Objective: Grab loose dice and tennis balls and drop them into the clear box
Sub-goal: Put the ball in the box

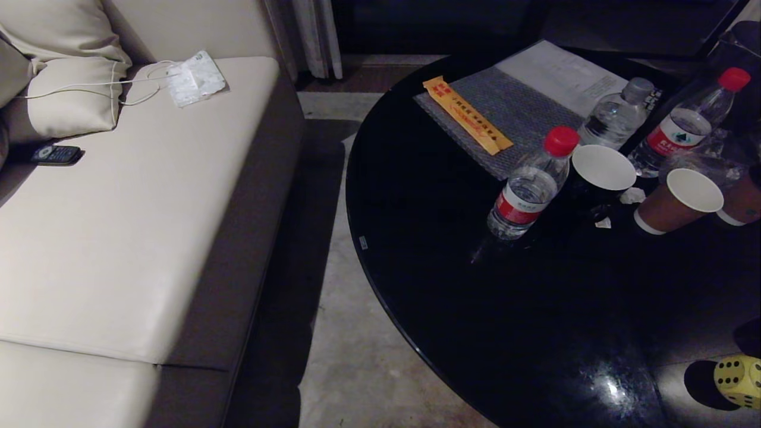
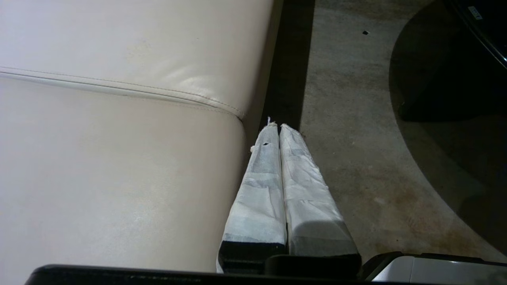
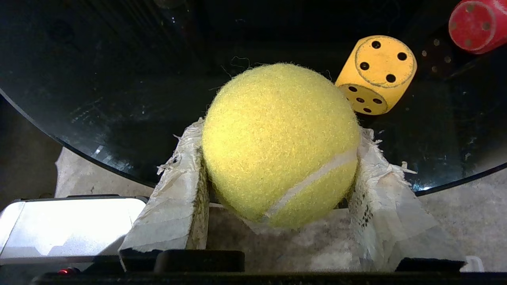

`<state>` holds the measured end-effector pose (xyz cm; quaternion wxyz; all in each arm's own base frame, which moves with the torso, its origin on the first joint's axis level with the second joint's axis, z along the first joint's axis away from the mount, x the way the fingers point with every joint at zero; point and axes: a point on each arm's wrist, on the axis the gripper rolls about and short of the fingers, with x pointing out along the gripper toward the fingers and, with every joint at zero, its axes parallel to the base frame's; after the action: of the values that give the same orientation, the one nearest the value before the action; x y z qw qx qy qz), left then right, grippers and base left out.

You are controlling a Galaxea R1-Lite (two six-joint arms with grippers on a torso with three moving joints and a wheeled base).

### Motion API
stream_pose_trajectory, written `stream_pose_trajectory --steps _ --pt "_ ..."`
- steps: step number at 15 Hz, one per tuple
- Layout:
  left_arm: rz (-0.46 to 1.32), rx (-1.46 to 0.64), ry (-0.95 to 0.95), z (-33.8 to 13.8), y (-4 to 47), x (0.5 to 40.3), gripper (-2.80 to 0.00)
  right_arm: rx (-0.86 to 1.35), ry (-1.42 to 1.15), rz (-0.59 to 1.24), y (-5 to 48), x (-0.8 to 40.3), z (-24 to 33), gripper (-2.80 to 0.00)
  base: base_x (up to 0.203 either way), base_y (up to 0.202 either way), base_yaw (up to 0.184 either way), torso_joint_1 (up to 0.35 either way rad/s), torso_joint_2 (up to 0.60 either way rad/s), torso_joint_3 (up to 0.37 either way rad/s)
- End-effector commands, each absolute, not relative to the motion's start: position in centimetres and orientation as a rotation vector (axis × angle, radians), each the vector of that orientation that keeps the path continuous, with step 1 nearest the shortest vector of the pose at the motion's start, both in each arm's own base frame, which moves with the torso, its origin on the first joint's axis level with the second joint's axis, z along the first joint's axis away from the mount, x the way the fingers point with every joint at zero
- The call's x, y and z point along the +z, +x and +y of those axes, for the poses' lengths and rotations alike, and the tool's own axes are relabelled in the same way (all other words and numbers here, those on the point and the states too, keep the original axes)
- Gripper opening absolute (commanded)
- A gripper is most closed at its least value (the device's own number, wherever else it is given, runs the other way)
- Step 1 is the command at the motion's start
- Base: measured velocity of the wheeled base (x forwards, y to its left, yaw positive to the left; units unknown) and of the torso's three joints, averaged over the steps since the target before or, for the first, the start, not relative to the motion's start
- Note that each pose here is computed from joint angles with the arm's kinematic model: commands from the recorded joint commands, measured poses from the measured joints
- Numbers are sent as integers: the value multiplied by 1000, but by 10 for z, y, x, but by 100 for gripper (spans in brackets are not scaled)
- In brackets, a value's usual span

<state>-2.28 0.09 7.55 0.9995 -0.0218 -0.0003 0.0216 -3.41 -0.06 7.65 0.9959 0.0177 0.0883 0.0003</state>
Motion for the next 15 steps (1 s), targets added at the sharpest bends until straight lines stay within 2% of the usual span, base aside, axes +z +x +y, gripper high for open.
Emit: stream_pose_trajectory --steps 1,15 --pt "2 45 -42 1 -23 75 -280 0 38 183 -34 76 -1 -280 0 0 0 2 2 39" --pt "2 45 -43 1 -23 75 -280 6 32 183 -34 76 0 -280 0 0 0 3 2 195"
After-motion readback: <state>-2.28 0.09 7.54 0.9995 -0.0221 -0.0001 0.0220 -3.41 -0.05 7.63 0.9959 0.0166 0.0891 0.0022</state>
